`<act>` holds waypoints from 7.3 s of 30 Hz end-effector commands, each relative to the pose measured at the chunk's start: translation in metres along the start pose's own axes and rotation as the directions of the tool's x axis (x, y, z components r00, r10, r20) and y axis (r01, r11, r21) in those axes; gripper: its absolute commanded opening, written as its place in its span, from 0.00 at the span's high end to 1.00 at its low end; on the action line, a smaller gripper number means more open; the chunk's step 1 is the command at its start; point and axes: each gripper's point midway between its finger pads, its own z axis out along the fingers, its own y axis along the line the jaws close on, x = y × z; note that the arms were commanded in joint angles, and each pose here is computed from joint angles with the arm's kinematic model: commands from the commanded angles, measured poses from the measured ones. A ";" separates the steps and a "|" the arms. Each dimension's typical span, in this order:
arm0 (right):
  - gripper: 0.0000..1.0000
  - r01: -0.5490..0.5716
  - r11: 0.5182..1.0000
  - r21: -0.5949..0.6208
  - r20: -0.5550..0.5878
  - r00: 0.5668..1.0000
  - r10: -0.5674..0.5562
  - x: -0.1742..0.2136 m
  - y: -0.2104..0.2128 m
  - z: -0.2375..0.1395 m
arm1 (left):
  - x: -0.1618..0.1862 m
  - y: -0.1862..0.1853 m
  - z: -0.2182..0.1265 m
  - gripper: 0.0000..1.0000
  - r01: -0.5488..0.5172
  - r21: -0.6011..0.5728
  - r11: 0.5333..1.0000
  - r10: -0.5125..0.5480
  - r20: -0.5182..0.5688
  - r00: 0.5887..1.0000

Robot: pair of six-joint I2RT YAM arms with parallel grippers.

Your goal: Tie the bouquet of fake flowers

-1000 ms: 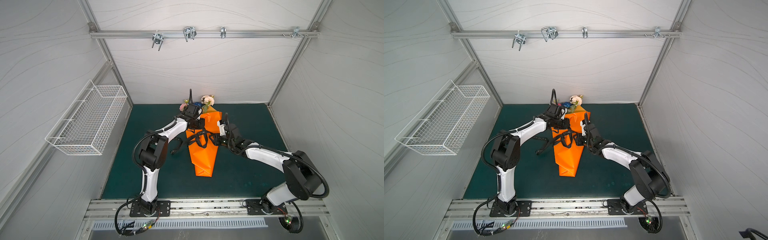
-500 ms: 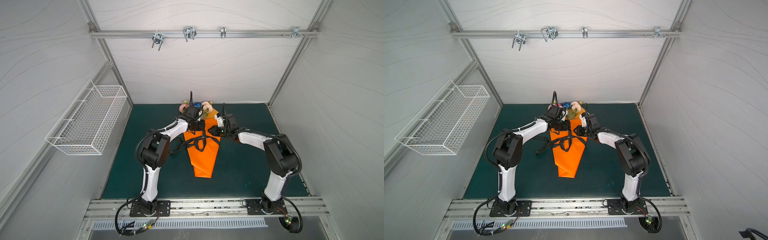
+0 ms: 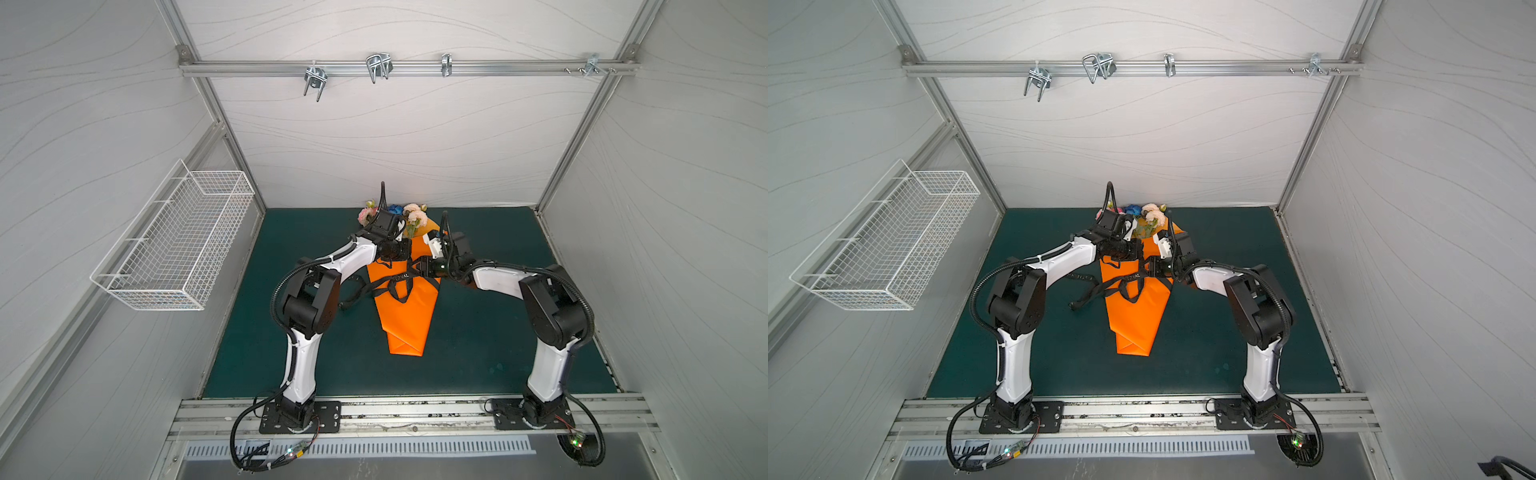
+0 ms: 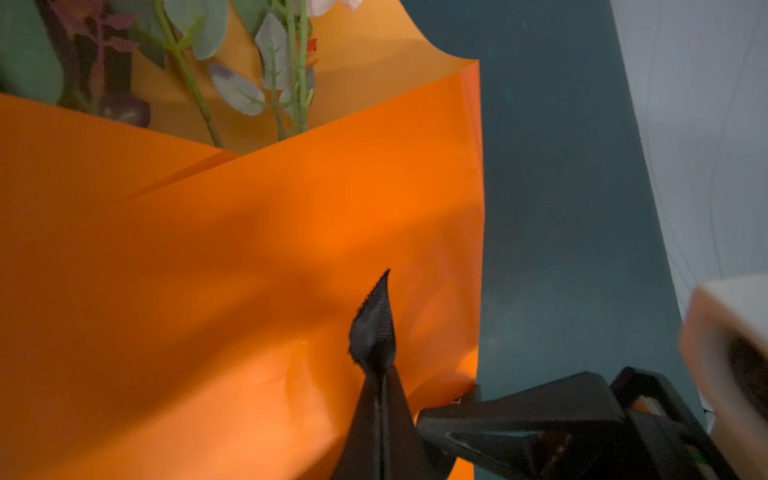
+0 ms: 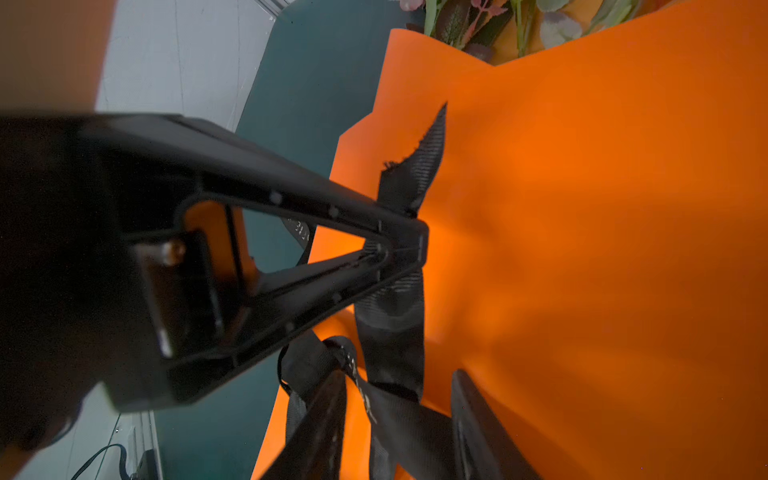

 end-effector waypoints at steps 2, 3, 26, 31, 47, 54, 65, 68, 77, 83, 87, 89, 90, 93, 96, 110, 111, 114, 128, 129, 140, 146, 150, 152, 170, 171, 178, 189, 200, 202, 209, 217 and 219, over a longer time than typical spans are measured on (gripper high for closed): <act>0.57 0.037 0.999 -0.032 0.025 0.999 -0.037 -0.008 0.003 0.007 | -0.027 -0.037 -0.019 1.00 -0.066 0.123 0.990 0.058 0.071 0.996; 0.56 0.040 0.998 -0.040 0.028 0.999 -0.038 -0.010 0.005 0.008 | -0.027 -0.040 -0.022 1.00 -0.071 0.134 0.988 0.062 0.068 0.996; 1.00 0.128 0.990 0.064 0.144 0.980 -0.136 -0.054 0.014 -0.018 | 0.024 0.123 -0.134 0.50 0.290 -0.393 0.872 -0.233 0.186 0.954; 1.00 0.143 0.987 0.069 0.161 0.975 -0.153 -0.063 0.020 -0.022 | 0.042 0.145 -0.109 0.44 0.315 -0.406 0.858 -0.294 0.115 0.949; 1.00 0.170 0.984 0.057 0.175 0.968 -0.177 -0.068 0.038 -0.032 | 0.081 0.166 -0.055 0.61 0.290 -0.455 0.842 -0.343 -0.038 0.938; 1.00 0.193 0.971 0.142 0.226 0.949 -0.222 -0.085 0.037 -0.062 | 0.075 0.190 -0.053 1.00 0.302 -0.504 0.809 -0.358 -0.016 0.933; 1.00 0.064 0.934 0.351 0.320 0.929 -0.183 -0.097 -0.015 -0.141 | 0.049 0.215 -0.116 1.00 0.357 -0.568 0.741 -0.332 0.152 0.931; 1.00 0.001 0.917 0.399 0.354 0.922 -0.155 -0.092 -0.032 -0.162 | 0.048 0.219 -0.123 1.00 0.369 -0.574 0.731 -0.334 0.170 0.927; 1.00 -0.146 0.866 0.478 0.399 0.914 -0.067 -0.078 -0.071 -0.210 | 0.037 0.240 -0.149 1.00 0.417 -0.592 0.689 -0.349 0.234 0.908; 1.00 -0.205 0.823 0.530 0.395 0.918 -0.026 -0.066 -0.091 -0.226 | 0.026 0.259 -0.186 1.00 0.469 -0.608 0.640 -0.352 0.311 0.883; 1.00 -0.218 0.821 0.528 0.376 0.926 0.004 -0.058 -0.097 -0.222 | 0.032 0.277 -0.213 1.00 0.528 -0.627 0.572 -0.376 0.372 0.849; 1.00 -0.222 0.814 0.537 0.368 0.930 0.010 -0.056 -0.100 -0.221 | 0.035 0.287 -0.223 1.00 0.563 -0.618 0.549 -0.393 0.404 0.826; 1.00 -0.225 0.808 0.544 0.366 0.930 0.012 -0.056 -0.102 -0.222 | 0.036 0.291 -0.226 1.00 0.576 -0.614 0.540 -0.401 0.414 0.817; 1.00 -0.238 0.789 0.567 0.360 0.933 0.023 -0.057 -0.111 -0.224 | 0.034 0.302 -0.230 1.00 0.592 -0.613 0.524 -0.412 0.426 0.806; 1.00 -0.261 0.772 0.580 0.350 0.935 0.053 -0.055 -0.122 -0.226 | 0.039 0.310 -0.229 1.00 0.592 -0.632 0.501 -0.430 0.412 0.803; 1.00 -0.345 0.784 0.515 0.325 0.926 0.194 -0.007 -0.127 -0.221 | 0.091 0.319 -0.213 1.00 0.612 -0.648 0.454 -0.509 0.375 0.775; 1.00 -0.355 0.782 0.513 0.324 0.923 0.207 -0.003 -0.128 -0.221 | 0.095 0.321 -0.214 1.00 0.616 -0.651 0.445 -0.518 0.374 0.769; 1.00 -0.394 0.747 0.535 0.330 0.912 0.245 0.007 -0.137 -0.230 | 0.102 0.326 -0.217 1.00 0.625 -0.654 0.425 -0.533 0.377 0.757; 1.00 -0.632 0.562 0.533 0.476 0.773 0.418 0.034 -0.207 -0.284 | 0.127 0.348 -0.226 1.00 0.655 -0.664 0.361 -0.592 0.379 0.711; 1.00 -0.643 0.548 0.534 0.481 0.765 0.429 0.036 -0.212 -0.286 | 0.129 0.351 -0.229 1.00 0.661 -0.664 0.351 -0.598 0.384 0.704; 1.00 -0.692 0.476 0.543 0.517 0.722 0.459 0.036 -0.249 -0.302 | 0.146 0.369 -0.243 1.00 0.708 -0.640 0.299 -0.645 0.411 0.644; 1.00 -0.731 0.422 0.536 0.572 0.683 0.456 0.043 -0.262 -0.330 | 0.152 0.381 -0.256 1.00 0.762 -0.590 0.265 -0.666 0.459 0.587; 1.00 -0.758 0.379 0.530 0.609 0.652 0.452 0.050 -0.269 -0.347 | 0.154 0.386 -0.263 1.00 0.784 -0.569 0.249 -0.672 0.482 0.563; 1.00 -0.769 0.345 0.538 0.632 0.639 0.439 0.054 -0.271 -0.358 | 0.157 0.387 -0.265 1.00 0.791 -0.564 0.239 -0.676 0.488 0.552; 1.00 -0.826 0.207 0.524 0.695 0.555 0.457 0.095 -0.278 -0.382 | 0.180 0.411 -0.312 1.00 0.884 -0.457 0.093 -0.672 0.627 0.395; 1.00 -0.824 0.198 0.530 0.697 0.557 0.452 0.096 -0.278 -0.384 | 0.183 0.413 -0.316 1.00 0.891 -0.448 0.077 -0.671 0.638 0.379; 1.00 -0.824 0.165 0.542 0.717 0.556 0.421 0.096 -0.281 -0.398 | 0.188 0.428 -0.338 1.00 0.924 -0.381 0.018 -0.652 0.696 0.299; 1.00 -0.757 0.376 0.535 0.627 0.653 0.424 0.052 -0.265 -0.350 | 0.150 0.388 -0.291 1.00 0.901 -0.372 0.224 -0.668 0.615 0.419; 0.50 -0.696 0.431 0.575 0.476 0.713 0.515 0.033 -0.264 -0.293 | 0.115 0.297 -0.234 1.00 0.848 -0.257 0.463 -0.658 0.542 0.523; 0.39 -0.675 0.415 0.611 0.434 0.723 0.538 0.041 -0.265 -0.290 | 0.112 0.285 -0.226 1.00 0.834 -0.240 0.496 -0.661 0.519 0.542; 0.15 -0.663 0.302 0.685 0.504 0.730 0.462 0.054 -0.237 -0.333 | 0.112 0.257 -0.210 1.00 0.798 -0.224 0.560 -0.658 0.464 0.593; 0.18 -0.657 0.561 0.504 0.361 0.750 0.554 0.077 -0.135 -0.244 | 0.115 0.255 -0.210 0.97 0.801 -0.225 0.555 -0.660 0.468 0.589; 0.17 -0.665 0.581 0.469 0.338 0.743 0.578 0.089 -0.118 -0.220 | 0.116 0.254 -0.214 0.49 0.803 -0.238 0.546 -0.659 0.471 0.587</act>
